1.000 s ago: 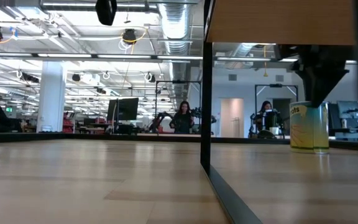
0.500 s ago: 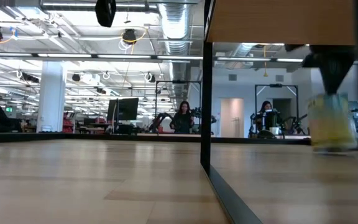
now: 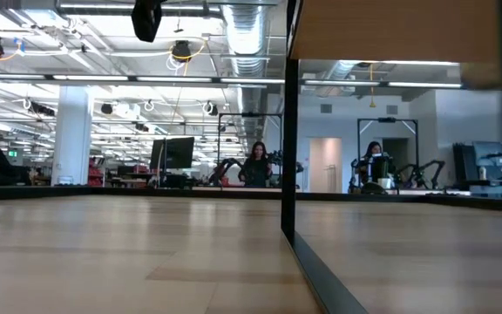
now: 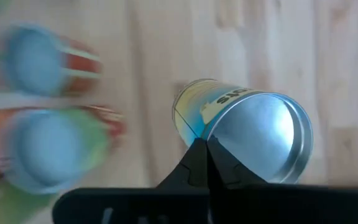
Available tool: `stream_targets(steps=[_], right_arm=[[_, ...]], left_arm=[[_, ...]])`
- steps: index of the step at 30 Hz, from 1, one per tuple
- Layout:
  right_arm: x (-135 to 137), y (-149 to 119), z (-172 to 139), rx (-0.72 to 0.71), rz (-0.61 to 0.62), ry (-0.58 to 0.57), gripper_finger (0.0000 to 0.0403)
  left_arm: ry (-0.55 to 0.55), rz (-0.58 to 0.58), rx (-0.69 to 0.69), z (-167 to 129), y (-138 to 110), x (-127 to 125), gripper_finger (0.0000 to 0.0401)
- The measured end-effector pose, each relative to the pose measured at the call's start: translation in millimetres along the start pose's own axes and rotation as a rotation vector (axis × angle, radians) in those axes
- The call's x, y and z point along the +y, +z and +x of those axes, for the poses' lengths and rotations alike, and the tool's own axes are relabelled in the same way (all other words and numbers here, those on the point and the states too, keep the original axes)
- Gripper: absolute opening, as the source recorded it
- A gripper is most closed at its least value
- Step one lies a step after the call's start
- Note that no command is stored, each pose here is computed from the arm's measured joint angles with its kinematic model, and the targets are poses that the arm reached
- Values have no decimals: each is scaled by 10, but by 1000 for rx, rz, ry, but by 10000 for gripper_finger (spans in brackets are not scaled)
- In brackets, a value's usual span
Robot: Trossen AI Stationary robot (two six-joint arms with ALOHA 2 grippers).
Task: Pick and place cans onto a shelf
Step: Put the large canned carrot on the shelf
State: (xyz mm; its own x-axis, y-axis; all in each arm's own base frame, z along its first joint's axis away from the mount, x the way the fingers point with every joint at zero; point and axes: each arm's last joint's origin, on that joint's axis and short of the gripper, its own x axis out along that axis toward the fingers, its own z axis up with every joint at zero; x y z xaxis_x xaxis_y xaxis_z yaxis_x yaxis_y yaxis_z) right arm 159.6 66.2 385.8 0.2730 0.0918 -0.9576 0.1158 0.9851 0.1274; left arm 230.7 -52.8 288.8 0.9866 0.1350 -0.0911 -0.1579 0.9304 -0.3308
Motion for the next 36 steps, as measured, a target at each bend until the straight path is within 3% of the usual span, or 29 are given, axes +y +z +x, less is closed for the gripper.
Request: stream_targets(steps=[11,22,30,36], right_arm=[[348,-32,-293,-78,-27,91,0],[258,-166,-395,-92,68,140,0],[88,-560,-372,-53,146,188,0],[185,-717,-412,16,133,259,0]], left_arm=[[18,4,2,1,-6,9,0],[18,12,2,1,-6,9,0],[18,13,4,1,-9,8,0],[18,13,3,1,-8,8,0]])
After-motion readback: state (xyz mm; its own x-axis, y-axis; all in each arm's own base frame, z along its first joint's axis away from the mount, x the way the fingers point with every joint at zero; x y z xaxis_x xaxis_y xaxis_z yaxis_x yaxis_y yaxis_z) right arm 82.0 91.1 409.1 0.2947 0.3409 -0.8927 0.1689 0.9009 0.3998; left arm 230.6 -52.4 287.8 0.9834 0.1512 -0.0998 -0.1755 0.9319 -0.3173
